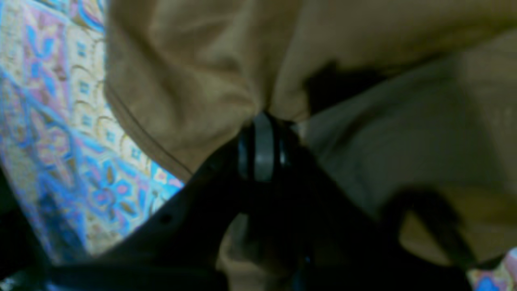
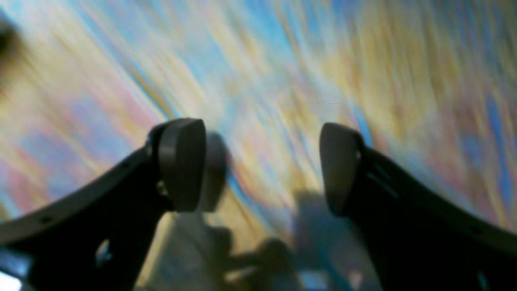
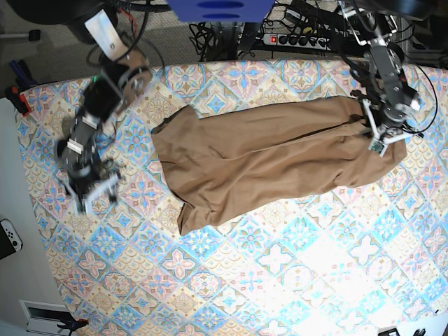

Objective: Layout the t-shirt on the table in an organized manner, then fold the t-shirt properly
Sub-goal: 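Grasp the shirt end near the right gripper again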

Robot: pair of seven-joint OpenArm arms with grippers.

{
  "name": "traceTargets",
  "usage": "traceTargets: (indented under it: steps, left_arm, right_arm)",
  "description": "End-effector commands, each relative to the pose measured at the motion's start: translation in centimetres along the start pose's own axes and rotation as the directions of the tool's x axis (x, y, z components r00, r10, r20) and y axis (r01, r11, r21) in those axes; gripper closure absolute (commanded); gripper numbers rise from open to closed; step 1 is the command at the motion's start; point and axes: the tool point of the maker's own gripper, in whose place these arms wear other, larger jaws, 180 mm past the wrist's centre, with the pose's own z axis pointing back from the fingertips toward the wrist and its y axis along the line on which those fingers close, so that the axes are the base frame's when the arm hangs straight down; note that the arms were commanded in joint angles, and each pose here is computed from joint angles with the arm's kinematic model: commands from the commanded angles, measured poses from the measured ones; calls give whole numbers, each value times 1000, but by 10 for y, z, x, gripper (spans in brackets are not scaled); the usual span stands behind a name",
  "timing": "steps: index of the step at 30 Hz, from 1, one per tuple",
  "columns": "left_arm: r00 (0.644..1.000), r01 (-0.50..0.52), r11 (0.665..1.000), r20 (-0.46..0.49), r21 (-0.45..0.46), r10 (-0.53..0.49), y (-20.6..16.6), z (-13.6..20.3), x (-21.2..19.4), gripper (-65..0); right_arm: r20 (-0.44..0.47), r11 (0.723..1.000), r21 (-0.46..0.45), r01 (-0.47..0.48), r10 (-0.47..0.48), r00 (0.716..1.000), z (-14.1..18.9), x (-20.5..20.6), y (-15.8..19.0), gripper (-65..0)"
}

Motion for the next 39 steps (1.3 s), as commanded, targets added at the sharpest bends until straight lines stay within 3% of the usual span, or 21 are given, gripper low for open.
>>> traceTargets:
  steps: [1, 10, 16, 20, 25, 31, 34, 39]
  left_arm:
    - [992, -2, 998, -128, 62, 10, 17, -2, -27, 0]
    - [993, -26, 999, -117, 45, 31, 7, -5, -23, 0]
    - [992, -25, 999, -119, 42, 30, 6, -5, -24, 0]
    - [992, -27, 999, -120, 42, 32, 6, -5, -25, 0]
    - [992, -49, 999, -113, 22, 51, -7, -7, -23, 0]
    - [993, -58, 998, -97, 15, 60, -14, -6, -17, 0]
    - [994, -55, 998, -95, 10, 56, -17, -6, -15, 0]
    - [994, -71, 997, -86, -12, 70, -29, -8, -10, 0]
  right_arm:
    - [178, 999, -32, -11, 17, 984, 5, 67, -14, -427]
    - [251, 989, -142, -38, 73, 965, 32, 98, -43, -427]
    - [242, 988, -147, -46, 81, 967, 41, 83, -23, -427]
    - [229, 993, -114, -28, 54, 972, 43, 64, 8, -427]
    - [195, 995, -98, -25, 44, 980, 47, 40, 19, -427]
    - [74, 1000, -16, 14, -13, 997, 49, -5, 43, -427]
    - [34, 999, 28, -31, 30, 999, 55, -11, 61, -427]
    - [80, 987, 121, -104, 95, 992, 66, 2, 100, -427]
